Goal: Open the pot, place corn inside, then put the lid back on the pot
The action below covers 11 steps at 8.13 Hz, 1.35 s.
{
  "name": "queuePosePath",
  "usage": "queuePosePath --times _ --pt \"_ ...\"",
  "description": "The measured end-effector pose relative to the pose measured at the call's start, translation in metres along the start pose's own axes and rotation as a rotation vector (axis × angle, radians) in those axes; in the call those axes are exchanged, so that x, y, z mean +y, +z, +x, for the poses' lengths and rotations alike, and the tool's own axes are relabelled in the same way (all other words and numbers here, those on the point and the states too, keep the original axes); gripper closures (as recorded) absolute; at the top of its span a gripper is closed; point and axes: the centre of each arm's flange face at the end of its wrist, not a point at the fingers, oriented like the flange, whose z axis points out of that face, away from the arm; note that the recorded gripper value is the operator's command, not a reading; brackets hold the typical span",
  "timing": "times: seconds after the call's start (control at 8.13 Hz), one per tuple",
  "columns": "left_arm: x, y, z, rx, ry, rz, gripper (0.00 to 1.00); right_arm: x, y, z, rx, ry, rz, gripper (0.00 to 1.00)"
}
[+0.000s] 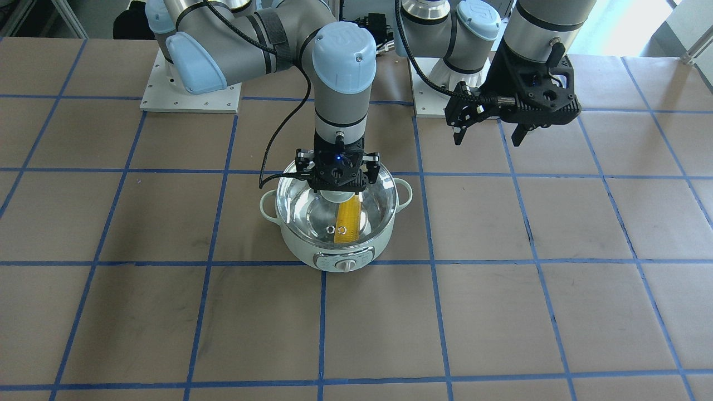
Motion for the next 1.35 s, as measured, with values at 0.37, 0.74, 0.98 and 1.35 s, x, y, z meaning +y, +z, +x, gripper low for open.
queuePosePath --times 0.37,0.74,0.98,1.35 --pt "-0.001 0.001 0.000 0.001 0.000 -0.003 0.00 -0.038 -0.074 0.072 -0.045 -0.058 0.116 0.00" --pt "-0.001 0.002 0.000 0.001 -0.001 -0.004 0.00 -0.044 -0.154 0.212 -0.008 -0.159 0.144 0.00" --pt "-0.002 0.003 0.000 0.000 -0.001 -0.005 0.00 -0.027 -0.179 0.244 0.008 -0.194 0.144 0.00" --pt "-0.002 0.004 0.000 0.000 0.000 -0.008 0.00 -0.020 -0.184 0.251 0.013 -0.214 0.133 0.00"
